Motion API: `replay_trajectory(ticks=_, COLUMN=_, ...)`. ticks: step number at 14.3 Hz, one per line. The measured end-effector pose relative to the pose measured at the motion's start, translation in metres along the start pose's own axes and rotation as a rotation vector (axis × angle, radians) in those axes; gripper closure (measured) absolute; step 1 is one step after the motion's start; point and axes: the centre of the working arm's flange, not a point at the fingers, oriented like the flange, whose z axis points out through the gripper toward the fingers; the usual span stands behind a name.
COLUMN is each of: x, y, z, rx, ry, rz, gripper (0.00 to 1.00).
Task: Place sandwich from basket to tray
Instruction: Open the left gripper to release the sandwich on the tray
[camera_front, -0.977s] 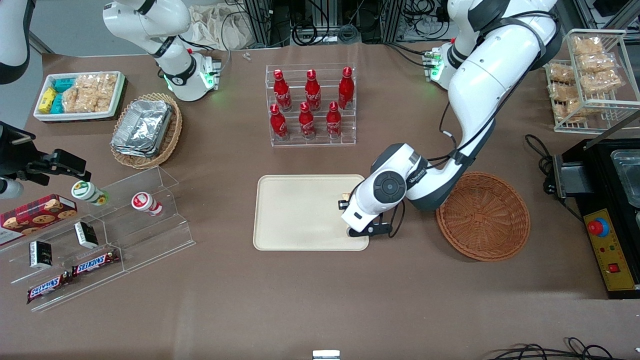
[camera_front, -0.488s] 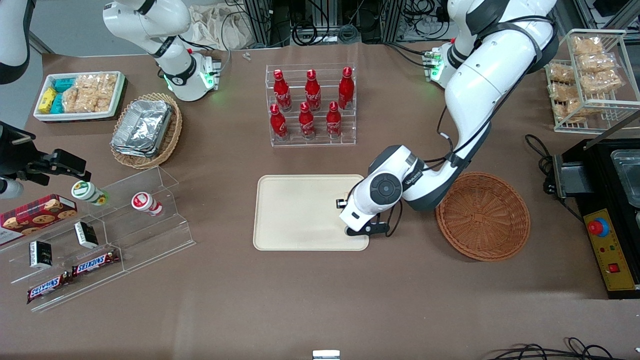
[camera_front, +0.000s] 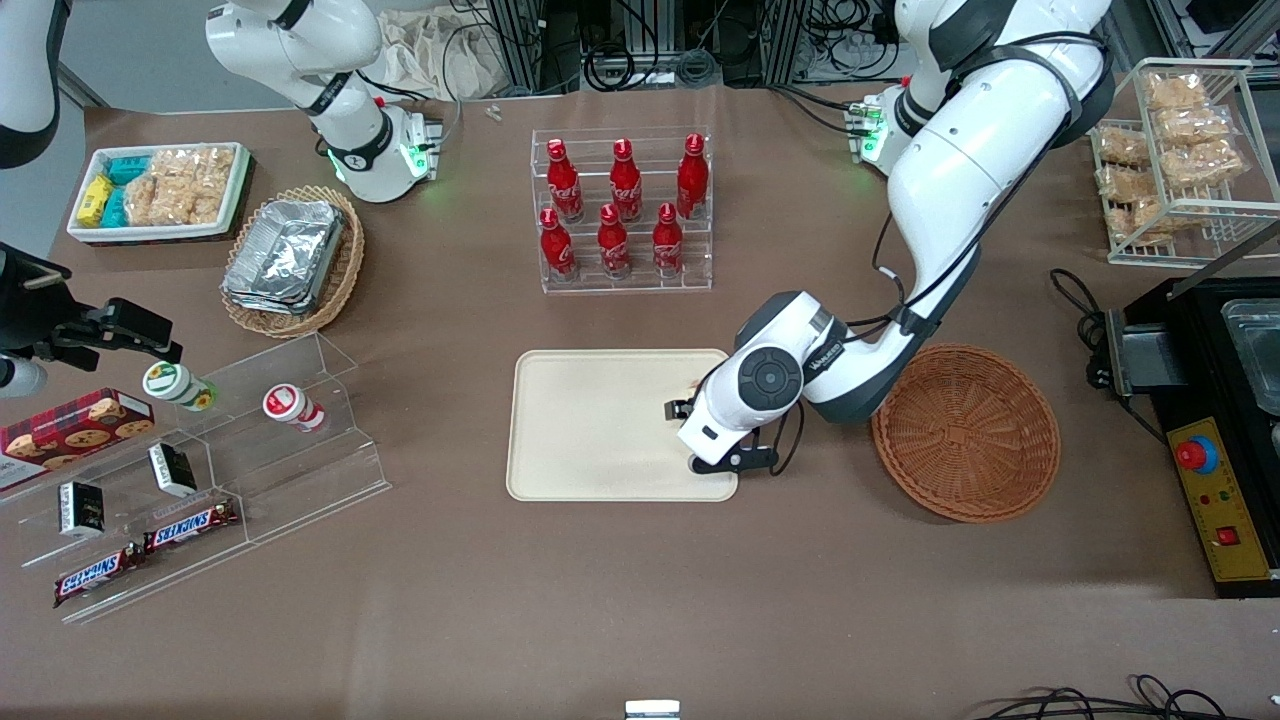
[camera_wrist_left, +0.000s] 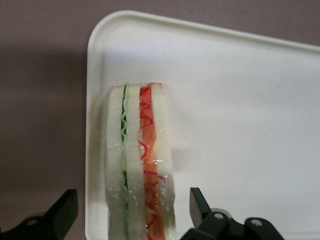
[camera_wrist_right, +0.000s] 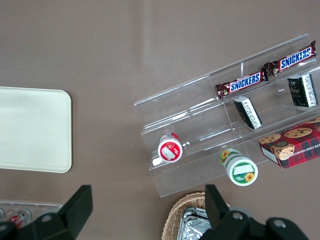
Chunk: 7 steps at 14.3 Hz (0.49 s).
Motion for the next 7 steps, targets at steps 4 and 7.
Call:
replay_trajectory(ticks=4, x=0.009, y=0.000, z=-0.064, rx=0.022, ry=0.042, rz=-0.053, gripper=0.00)
replay_trajectory(ticks=7, x=0.020, y=-0.015, z=-0.150, rx=0.049, ry=0.088, rz=-0.104, gripper=0.00)
